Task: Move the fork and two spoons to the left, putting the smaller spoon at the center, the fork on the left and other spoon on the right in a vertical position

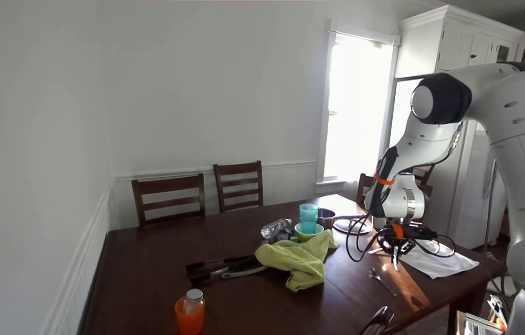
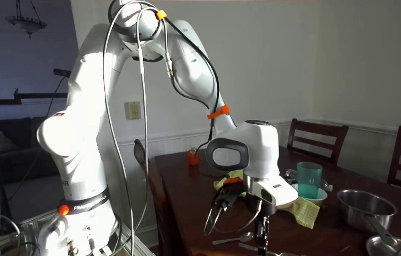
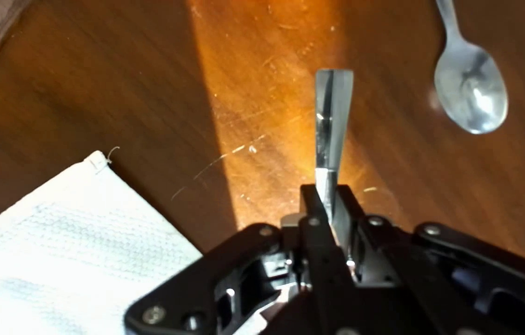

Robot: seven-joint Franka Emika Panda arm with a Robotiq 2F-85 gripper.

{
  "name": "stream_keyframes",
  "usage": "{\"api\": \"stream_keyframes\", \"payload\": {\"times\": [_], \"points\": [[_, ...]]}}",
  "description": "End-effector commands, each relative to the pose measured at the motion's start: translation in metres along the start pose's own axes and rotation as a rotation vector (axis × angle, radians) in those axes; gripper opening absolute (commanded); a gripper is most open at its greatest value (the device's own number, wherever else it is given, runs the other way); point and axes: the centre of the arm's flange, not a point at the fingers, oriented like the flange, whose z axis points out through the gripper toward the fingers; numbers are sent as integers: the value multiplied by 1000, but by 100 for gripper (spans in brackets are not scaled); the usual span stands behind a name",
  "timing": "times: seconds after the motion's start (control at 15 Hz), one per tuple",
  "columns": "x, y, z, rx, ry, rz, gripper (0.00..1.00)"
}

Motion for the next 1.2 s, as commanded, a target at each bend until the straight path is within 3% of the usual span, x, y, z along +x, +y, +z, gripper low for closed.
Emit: {"api": "stream_keyframes", "payload": {"times": [0.0,0.27,0.53,1.13], "points": [[-15,1,-5,21,-19,-202,3],[-21,-3,8,20,-31,-423,3],[-26,-2,13,23,-61,-557,3],[-43,-6,32,18,-111,-598,3]]}}
